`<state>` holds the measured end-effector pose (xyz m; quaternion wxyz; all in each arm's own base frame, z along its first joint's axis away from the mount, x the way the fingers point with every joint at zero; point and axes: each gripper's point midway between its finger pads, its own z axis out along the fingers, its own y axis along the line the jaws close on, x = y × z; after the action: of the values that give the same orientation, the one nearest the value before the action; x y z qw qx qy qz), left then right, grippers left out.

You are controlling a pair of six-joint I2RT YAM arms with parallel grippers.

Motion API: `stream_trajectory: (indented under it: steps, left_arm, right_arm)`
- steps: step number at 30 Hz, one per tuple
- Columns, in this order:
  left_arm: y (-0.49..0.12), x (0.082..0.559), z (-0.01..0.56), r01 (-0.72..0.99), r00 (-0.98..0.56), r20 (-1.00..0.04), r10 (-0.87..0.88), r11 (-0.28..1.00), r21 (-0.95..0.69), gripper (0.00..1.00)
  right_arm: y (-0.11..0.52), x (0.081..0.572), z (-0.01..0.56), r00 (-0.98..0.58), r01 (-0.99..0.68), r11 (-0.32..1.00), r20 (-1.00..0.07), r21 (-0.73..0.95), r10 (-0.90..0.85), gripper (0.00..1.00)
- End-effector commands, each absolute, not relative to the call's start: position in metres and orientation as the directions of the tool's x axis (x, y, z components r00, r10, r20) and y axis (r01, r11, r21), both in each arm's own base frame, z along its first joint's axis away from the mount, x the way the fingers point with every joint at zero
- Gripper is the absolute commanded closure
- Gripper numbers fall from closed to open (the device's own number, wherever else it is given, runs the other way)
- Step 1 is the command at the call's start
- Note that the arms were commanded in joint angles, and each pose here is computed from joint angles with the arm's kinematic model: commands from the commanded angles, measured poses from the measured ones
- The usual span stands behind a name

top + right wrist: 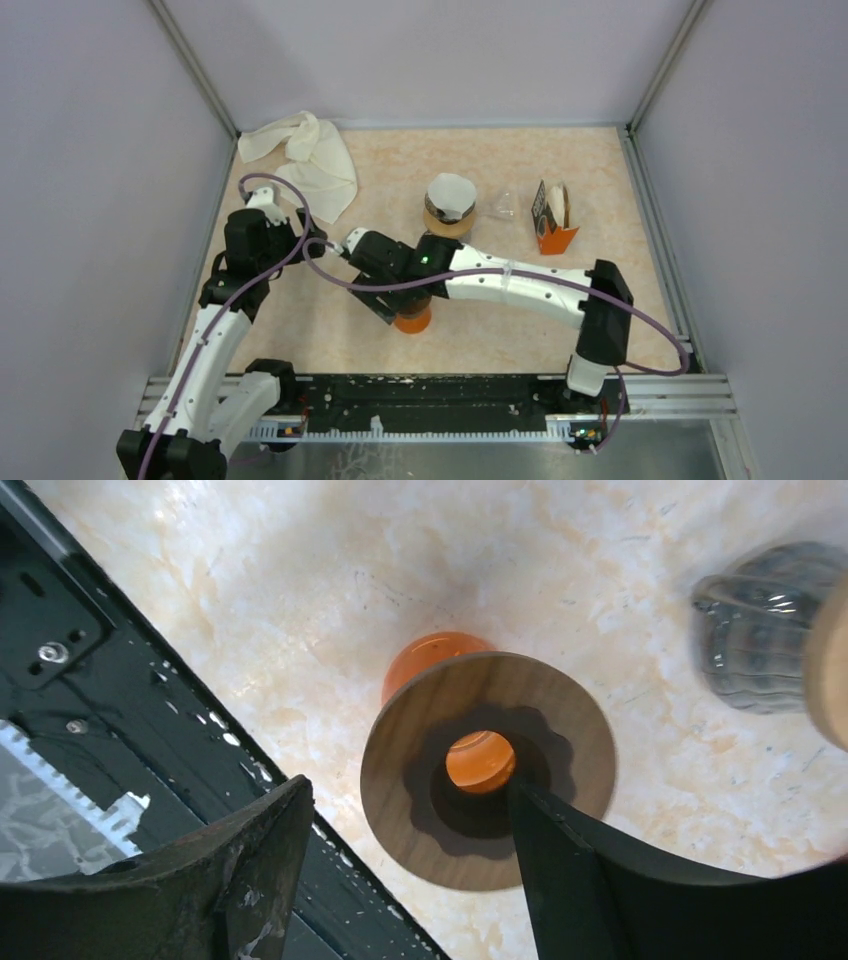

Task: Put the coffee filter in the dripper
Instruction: Place the dripper holder onto the coffee server.

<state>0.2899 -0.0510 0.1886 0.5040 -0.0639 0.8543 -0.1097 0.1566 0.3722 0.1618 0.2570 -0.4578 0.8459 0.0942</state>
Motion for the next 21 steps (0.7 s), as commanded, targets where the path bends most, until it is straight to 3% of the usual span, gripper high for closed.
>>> stream_trajectory:
  steps: [1,7,21]
  left_arm:
    - [-0.052,0.293,0.193,0.017,-0.461,-0.858,-0.225,0.965,-0.262,0.01]
    - [-0.053,0.293,0.192,0.023,-0.462,-0.858,-0.224,0.964,-0.264,0.00]
    - [-0.058,0.294,0.192,0.055,-0.470,-0.856,-0.217,0.960,-0.273,0.01]
  right_arm:
    - [0.373,0.164,0.230,-0.387,-0.805,0.591,-0.704,-0.058,-0.596,0.26]
    - [0.343,0.186,0.253,-0.375,-0.746,0.661,-0.765,-0.087,-0.524,0.18]
    - [0.214,0.275,0.296,-0.400,-0.504,0.862,-0.898,0.051,-0.181,0.17]
